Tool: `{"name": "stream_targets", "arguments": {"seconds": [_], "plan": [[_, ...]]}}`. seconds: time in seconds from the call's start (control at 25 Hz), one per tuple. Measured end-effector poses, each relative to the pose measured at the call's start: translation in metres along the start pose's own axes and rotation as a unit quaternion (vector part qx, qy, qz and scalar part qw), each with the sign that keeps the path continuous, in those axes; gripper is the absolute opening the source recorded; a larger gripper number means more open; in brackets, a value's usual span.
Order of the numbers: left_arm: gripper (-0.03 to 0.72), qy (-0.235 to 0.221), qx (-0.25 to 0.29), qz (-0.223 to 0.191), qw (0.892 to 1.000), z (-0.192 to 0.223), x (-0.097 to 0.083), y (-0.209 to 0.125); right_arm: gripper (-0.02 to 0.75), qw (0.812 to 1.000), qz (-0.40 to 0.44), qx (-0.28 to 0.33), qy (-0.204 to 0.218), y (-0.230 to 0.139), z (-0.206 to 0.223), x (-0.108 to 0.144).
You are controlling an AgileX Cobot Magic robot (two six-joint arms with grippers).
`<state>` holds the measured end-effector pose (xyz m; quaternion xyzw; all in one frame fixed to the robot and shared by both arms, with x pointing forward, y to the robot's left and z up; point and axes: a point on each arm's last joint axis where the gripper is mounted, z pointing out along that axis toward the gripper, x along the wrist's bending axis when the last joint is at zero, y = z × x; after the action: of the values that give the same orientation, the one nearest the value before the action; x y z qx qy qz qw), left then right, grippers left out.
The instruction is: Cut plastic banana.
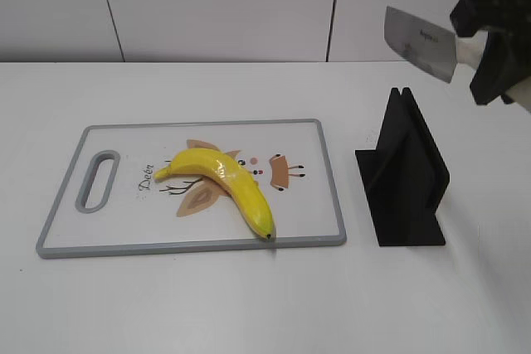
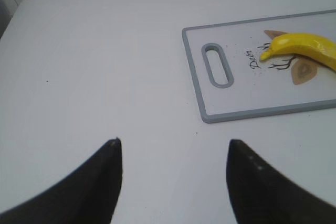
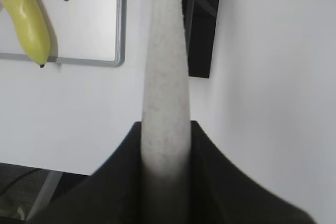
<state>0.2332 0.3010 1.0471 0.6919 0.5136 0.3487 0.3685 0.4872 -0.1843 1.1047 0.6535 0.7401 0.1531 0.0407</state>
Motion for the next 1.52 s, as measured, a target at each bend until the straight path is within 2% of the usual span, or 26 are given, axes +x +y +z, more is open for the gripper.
{"name": "stream_targets", "arguments": {"seconds": [0.32, 0.56, 0.68, 0.92, 1.08, 1.28, 1.4, 1.52], "plan": [[0.585, -0.002, 0.0, -0.001, 1.0, 0.0, 0.0, 0.0, 0.169, 0.998, -0.006, -0.067, 0.015, 0.014, -0.04, 0.006], [0.585, -0.004, -0.015, -0.003, 1.0, -0.004, -0.001, 0.004, 0.169, 0.997, -0.038, -0.069, 0.015, 0.015, -0.043, 0.006], [0.585, -0.004, -0.036, -0.004, 0.999, -0.013, 0.001, 0.021, 0.169, 0.994, -0.081, -0.069, 0.015, 0.014, -0.043, 0.007], [0.585, -0.003, -0.033, 0.001, 0.999, -0.01, 0.008, 0.072, 0.169, 0.983, -0.175, -0.058, 0.007, 0.018, -0.035, 0.007], [0.585, -0.016, -0.04, 0.036, 0.998, 0.008, 0.011, 0.115, 0.169, 0.973, -0.229, -0.041, 0.003, 0.024, -0.023, 0.009], [0.585, -0.059, -0.012, 0.098, 0.993, 0.045, 0.01, 0.161, 0.169, 0.944, -0.326, -0.042, 0.022, 0.035, -0.019, 0.016], [0.585, -0.091, 0.001, 0.15, 0.984, 0.068, 0.009, 0.187, 0.169, 0.926, -0.372, -0.048, 0.042, 0.044, -0.016, 0.023], [0.586, -0.137, 0.017, 0.211, 0.968, 0.093, 0.005, 0.207, 0.169, 0.91, -0.407, -0.05, 0.058, 0.055, -0.009, 0.03]]}}
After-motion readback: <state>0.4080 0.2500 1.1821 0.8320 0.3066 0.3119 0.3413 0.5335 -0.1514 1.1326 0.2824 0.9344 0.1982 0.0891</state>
